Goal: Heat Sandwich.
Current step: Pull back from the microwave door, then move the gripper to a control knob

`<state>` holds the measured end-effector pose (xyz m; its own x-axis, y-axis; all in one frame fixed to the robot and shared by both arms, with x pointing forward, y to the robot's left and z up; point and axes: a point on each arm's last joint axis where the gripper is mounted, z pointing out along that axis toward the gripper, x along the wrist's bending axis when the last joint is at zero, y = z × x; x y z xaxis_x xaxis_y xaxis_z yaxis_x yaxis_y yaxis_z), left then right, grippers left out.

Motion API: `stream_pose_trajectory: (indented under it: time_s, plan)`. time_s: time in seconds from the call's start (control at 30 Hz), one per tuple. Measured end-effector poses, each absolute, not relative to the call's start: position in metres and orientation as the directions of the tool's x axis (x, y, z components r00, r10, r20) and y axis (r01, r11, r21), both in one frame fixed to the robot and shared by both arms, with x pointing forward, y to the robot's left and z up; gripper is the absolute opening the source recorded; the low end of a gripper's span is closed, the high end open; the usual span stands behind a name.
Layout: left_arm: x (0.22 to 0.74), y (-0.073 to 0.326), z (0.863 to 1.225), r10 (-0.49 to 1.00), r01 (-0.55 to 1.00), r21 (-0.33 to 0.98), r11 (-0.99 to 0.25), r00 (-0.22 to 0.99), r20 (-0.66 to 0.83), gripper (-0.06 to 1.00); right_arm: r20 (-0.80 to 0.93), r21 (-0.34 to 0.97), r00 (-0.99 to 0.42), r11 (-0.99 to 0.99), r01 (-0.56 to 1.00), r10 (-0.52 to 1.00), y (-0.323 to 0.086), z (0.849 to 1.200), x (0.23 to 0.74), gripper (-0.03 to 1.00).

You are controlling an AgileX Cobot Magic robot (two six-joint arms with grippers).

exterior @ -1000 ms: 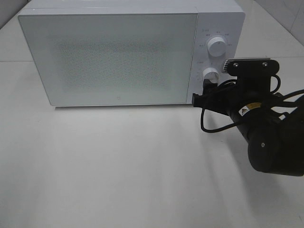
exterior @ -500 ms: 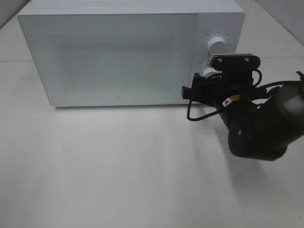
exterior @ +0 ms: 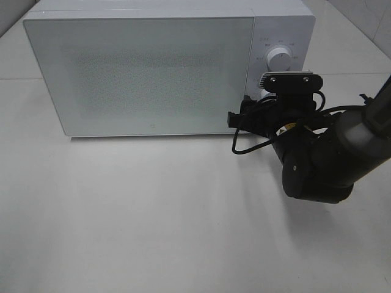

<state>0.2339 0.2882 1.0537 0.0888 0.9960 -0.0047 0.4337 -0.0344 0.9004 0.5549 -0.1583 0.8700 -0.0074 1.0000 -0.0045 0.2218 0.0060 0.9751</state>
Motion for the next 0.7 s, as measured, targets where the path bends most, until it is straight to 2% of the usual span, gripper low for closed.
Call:
stream_pose_trajectory:
  time_s: [0.7]
  plan:
    - [0.2339,0.2882,1.0537,0.996,0.434,0.9,-0.034,0.089,-0.005,0.99,-0.039,0.975,0.004,0.037,0.22,0.999,-0.1598,0.8722,0.5552,0.76]
